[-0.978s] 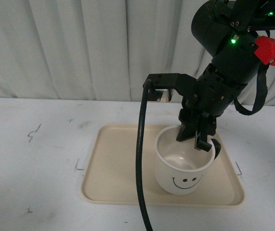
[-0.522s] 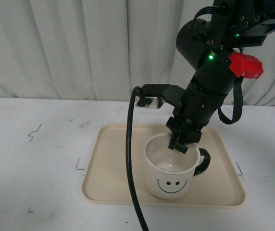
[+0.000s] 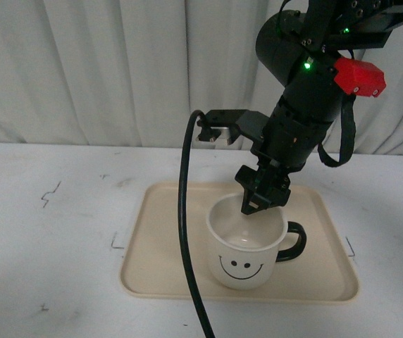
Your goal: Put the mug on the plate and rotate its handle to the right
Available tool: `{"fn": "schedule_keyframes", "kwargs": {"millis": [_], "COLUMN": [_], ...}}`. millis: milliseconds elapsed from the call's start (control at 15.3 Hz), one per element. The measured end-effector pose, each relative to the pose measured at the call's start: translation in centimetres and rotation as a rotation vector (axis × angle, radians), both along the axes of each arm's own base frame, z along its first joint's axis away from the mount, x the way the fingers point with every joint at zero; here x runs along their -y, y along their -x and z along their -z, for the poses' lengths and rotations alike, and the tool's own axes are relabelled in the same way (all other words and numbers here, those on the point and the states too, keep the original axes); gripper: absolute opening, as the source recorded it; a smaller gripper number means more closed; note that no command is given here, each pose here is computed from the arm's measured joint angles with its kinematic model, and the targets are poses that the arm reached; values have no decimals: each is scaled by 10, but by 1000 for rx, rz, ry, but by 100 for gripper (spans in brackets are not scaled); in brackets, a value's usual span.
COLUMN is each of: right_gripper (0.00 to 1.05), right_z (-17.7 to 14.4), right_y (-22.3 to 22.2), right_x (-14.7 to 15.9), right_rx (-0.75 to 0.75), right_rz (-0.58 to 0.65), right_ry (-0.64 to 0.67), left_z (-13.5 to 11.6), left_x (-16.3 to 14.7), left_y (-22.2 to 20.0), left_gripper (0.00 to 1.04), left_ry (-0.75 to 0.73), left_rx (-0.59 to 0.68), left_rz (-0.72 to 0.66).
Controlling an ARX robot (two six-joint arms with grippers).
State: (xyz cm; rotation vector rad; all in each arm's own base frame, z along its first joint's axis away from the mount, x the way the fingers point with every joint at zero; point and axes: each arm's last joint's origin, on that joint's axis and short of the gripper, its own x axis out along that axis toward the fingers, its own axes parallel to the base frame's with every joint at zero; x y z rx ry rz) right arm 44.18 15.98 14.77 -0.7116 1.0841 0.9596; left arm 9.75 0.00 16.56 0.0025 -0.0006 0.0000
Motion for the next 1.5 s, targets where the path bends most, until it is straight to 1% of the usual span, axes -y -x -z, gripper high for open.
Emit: {"fn": "schedule_keyframes", "kwargs": {"millis": [65,130,196,261,326,391,457,522,587,652,717,783,848,913,1043,1174,1239,1304,1370,1500], "right_gripper": [58,71,84,96,95,83,68,59,46,35,24,10,2,2,2,2,2,2,2,2], "right_z": [-5,-18,-40,-68,-89,-95,-78,-65,-52,-49,-52,-54,-44,-32,-31,-24,-20,-13,-12,-14], "right_y": [0,-1,-2,5,6,19,47,62,86,106,127,150,169,186,214,240,248,256,265,268], "right_x": [0,2,5,7,5,15,35,54,79,96,105,110,116,126,138,145,148,152,159,161], "right_rx": [4,31,107,149,405,716,899,973,1037,1084,1123,1131,1103,1076,1094,1073,1105,1072,1063,1079], "right_rz": [-2,4,16,28,112,393,689,819,917,958,965,939,933,952,959,951,954,958,963,967], "right_ry": [-22,-86,-185,-302,-344,-355,-432,-485,-569,-624,-677,-725,-720,-686,-695,-690,-705,-686,-680,-684], "left_z": [0,0,0,0,0,0,0,0,0,0,0,0,0,0,0,0,0,0,0,0], "left_x": [0,0,0,0,0,0,0,0,0,0,0,0,0,0,0,0,0,0,0,0], "left_y": [0,0,0,0,0,0,0,0,0,0,0,0,0,0,0,0,0,0,0,0], "left_gripper": [98,98,98,98,98,98,98,98,98,98,98,98,98,98,98,98,98,98,98,98], "left_ry": [0,0,0,0,0,0,0,0,0,0,0,0,0,0,0,0,0,0,0,0], "left_rx": [0,0,0,0,0,1,-1,0,0,0,0,0,0,0,0,0,-1,0,-1,0], "left_rz": [0,0,0,0,0,2,-1,-2,-1,0,0,0,0,0,0,0,0,0,-1,0]}}
